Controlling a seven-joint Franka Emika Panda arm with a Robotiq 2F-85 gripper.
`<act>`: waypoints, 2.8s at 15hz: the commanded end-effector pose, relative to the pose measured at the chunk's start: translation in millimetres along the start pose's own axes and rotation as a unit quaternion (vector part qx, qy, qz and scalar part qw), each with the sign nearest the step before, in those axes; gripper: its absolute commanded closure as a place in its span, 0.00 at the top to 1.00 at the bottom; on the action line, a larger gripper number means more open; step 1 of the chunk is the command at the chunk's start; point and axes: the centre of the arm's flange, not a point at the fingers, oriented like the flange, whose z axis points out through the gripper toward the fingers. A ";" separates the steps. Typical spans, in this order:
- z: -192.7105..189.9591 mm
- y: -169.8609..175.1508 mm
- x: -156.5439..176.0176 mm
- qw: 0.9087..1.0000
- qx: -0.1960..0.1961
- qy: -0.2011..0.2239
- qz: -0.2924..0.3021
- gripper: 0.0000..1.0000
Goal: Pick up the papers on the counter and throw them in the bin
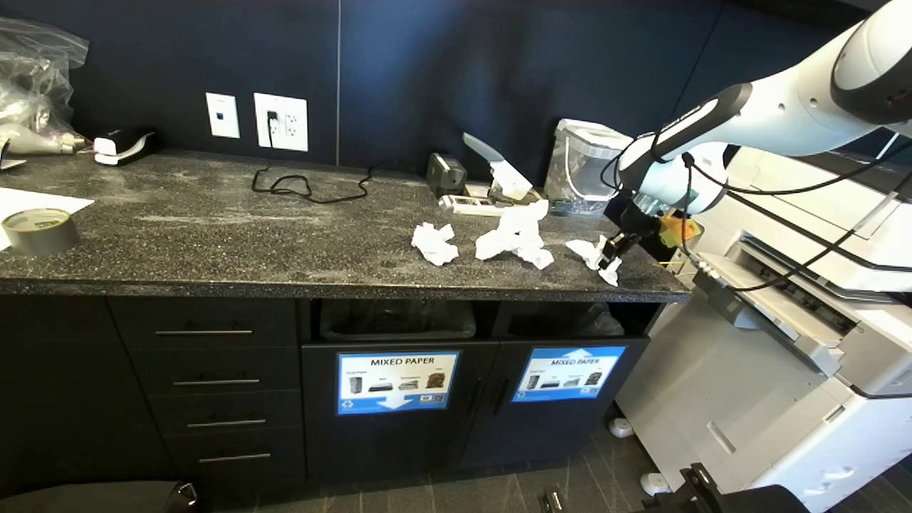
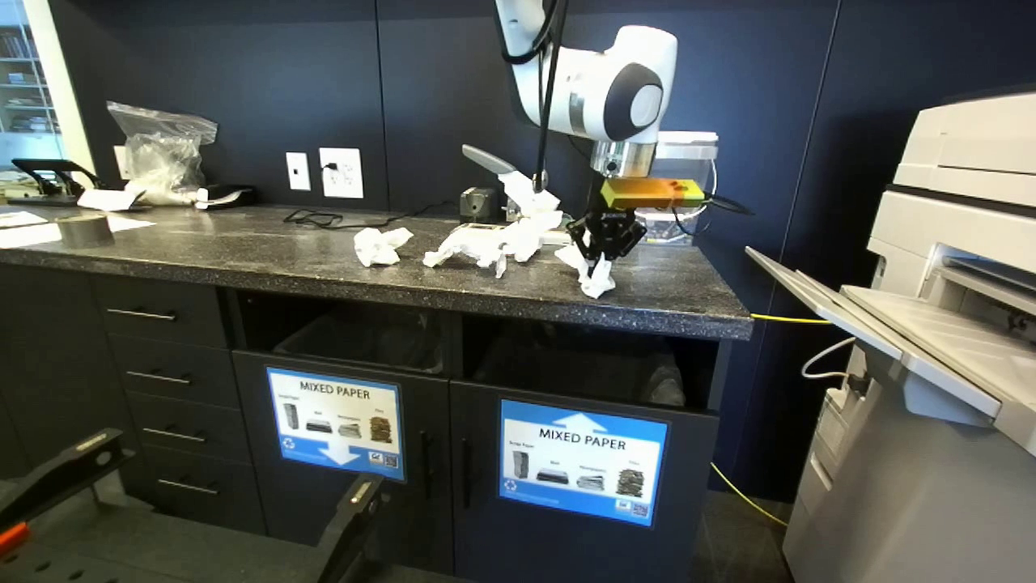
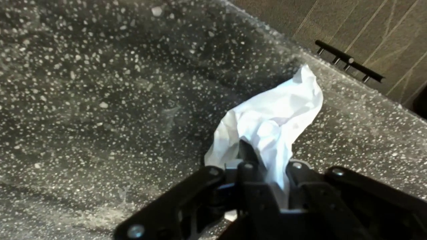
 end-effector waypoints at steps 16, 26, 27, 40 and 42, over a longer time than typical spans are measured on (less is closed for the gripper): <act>-8.5 -168.4 -36.4 0.990 -0.060 -0.060 0.116 0.14; 47.6 -210.1 -78.4 0.979 -0.065 -0.029 0.191 0.14; 54.6 -212.2 -81.4 0.978 -0.069 -0.018 0.196 0.13; 127.9 -212.6 -86.9 0.966 -0.105 0.123 0.201 0.14; 130.8 -208.4 -83.7 0.963 -0.111 0.149 0.196 0.14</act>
